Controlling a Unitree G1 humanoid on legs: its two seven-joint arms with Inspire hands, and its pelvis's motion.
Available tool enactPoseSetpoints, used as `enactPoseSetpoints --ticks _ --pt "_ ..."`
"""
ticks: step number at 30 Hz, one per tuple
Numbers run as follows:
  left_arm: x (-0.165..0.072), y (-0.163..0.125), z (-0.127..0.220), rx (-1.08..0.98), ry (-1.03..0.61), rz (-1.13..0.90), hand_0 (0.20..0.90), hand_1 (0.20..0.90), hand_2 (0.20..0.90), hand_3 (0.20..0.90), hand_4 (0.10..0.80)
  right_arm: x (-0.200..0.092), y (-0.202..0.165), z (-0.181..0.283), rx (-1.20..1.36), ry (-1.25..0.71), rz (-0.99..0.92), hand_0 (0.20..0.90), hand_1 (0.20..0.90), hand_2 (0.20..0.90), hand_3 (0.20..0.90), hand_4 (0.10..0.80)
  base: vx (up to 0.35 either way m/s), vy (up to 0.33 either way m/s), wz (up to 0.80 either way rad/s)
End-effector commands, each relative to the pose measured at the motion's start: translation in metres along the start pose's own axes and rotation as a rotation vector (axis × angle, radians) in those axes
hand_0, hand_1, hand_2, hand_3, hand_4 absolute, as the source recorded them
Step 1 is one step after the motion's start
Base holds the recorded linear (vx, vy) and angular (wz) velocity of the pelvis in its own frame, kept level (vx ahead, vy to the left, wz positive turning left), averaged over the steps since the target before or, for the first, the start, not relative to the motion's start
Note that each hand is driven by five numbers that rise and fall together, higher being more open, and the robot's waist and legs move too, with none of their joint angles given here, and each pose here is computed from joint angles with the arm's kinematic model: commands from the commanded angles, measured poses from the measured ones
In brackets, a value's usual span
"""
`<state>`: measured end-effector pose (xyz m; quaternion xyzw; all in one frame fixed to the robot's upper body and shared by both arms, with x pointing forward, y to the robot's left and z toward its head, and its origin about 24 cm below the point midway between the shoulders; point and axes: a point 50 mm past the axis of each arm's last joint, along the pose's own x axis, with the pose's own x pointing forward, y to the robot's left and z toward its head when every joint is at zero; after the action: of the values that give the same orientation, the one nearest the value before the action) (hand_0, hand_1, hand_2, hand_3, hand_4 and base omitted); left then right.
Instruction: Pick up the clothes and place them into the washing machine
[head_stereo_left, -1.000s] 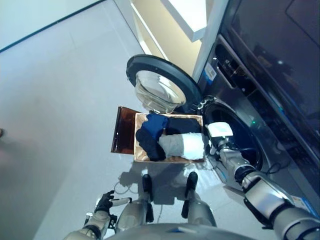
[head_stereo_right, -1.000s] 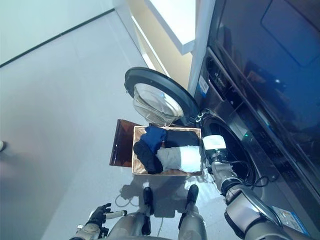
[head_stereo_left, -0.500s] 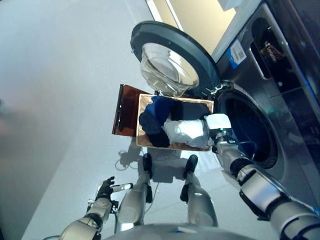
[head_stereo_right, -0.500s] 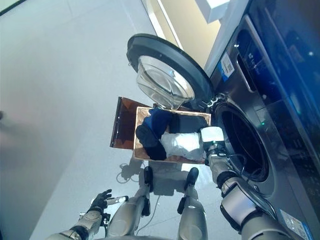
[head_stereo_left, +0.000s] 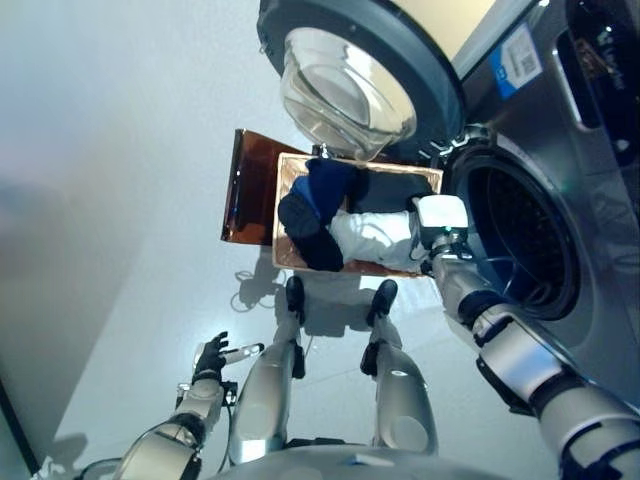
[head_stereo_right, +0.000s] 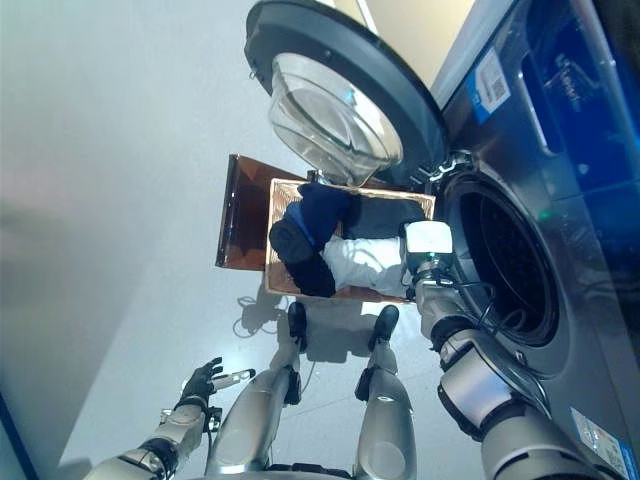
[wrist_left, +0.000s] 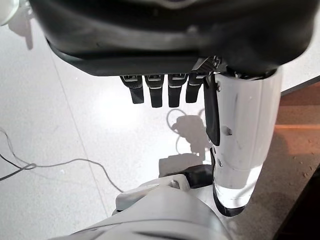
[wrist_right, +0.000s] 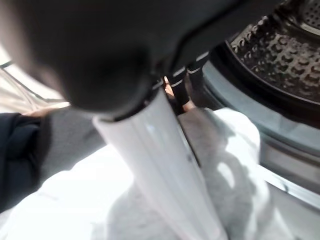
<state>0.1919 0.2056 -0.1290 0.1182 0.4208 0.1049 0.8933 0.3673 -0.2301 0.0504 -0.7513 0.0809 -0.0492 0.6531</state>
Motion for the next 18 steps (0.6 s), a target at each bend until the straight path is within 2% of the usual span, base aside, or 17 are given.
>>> enactPoseSetpoints --ticks 1,18 --pt "-0.005 -0.004 -0.017 0.025 0.048 0.012 0.9 0.9 0.9 0.9 0.8 0.02 -0.055 0.017 0.024 -0.04 -0.192 0.9 0.9 0.9 0.9 0.8 -0.025 0.025 0.06" --pt "0.001 -0.003 0.023 -0.012 -0.088 0.034 0.9 0.9 0.9 0.9 0.8 0.02 -0.076 0.067 0.193 -0.154 -0.229 0.9 0.9 0.9 0.9 0.8 -0.034 0.022 0.04"
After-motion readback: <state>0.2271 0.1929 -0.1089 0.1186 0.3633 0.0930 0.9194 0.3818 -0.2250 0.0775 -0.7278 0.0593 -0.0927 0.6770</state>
